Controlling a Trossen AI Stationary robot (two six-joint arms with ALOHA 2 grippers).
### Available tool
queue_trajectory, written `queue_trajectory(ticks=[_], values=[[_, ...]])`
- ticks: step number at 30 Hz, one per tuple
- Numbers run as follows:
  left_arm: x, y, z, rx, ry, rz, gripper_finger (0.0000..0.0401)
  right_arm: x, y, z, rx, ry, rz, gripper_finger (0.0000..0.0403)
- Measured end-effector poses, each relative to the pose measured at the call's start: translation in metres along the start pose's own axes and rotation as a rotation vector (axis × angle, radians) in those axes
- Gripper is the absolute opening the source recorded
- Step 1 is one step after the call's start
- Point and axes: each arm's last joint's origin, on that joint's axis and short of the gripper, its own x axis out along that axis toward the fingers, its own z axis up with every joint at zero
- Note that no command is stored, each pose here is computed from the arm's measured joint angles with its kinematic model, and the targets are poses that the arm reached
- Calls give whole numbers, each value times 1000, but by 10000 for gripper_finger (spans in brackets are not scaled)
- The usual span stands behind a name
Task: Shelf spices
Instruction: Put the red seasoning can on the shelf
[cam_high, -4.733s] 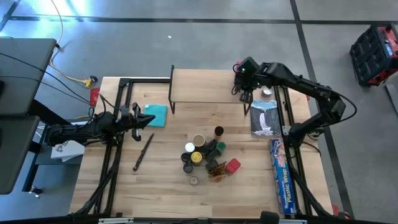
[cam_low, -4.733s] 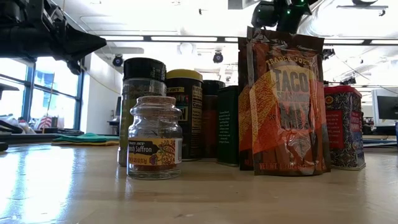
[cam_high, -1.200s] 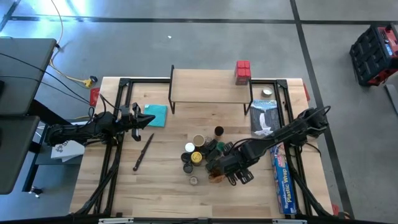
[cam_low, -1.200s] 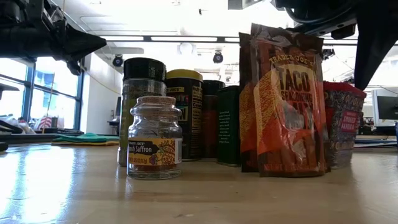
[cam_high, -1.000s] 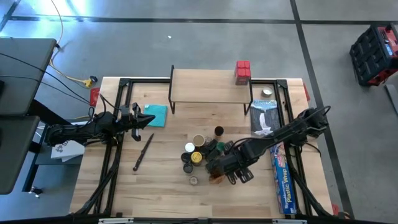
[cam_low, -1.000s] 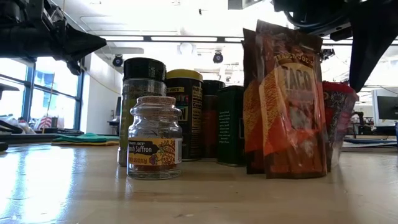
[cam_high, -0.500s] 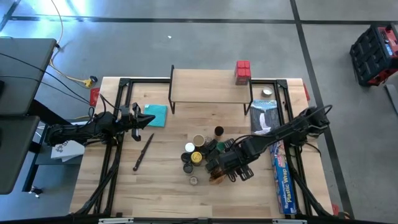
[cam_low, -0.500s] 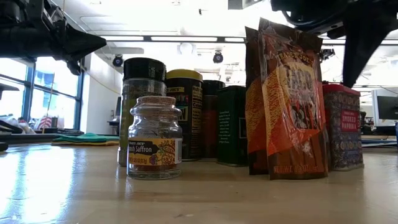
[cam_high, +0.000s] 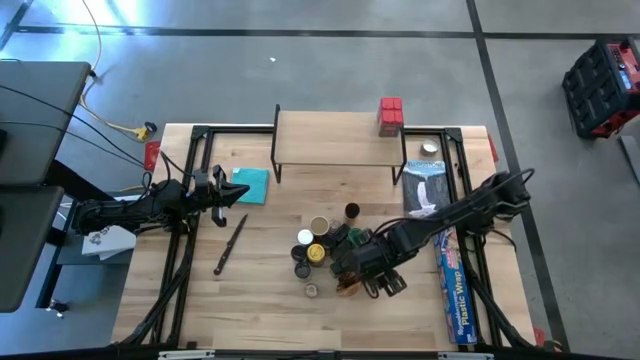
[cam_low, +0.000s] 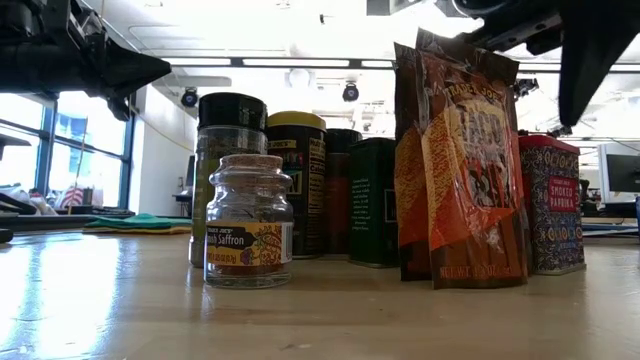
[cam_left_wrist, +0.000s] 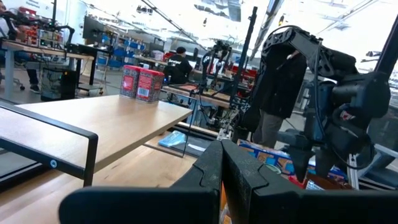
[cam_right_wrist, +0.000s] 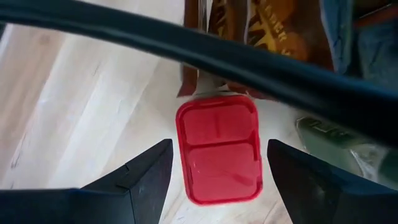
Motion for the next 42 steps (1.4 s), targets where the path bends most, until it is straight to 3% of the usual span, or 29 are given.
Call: queue_trajectory(ticks=[12,21,28,42], values=[[0,0,0,0,2,-3,1,18,-2,0,73,79,-63,254],[0,0,0,0,1,-4,1,16,-2,0,107,70,-62,190],[0,0,0,0,1,-4,1,16,-2,0,129,74,-57,173],[0,0,0,0,1,-4,1,12,0,3,172,80,-47,169]])
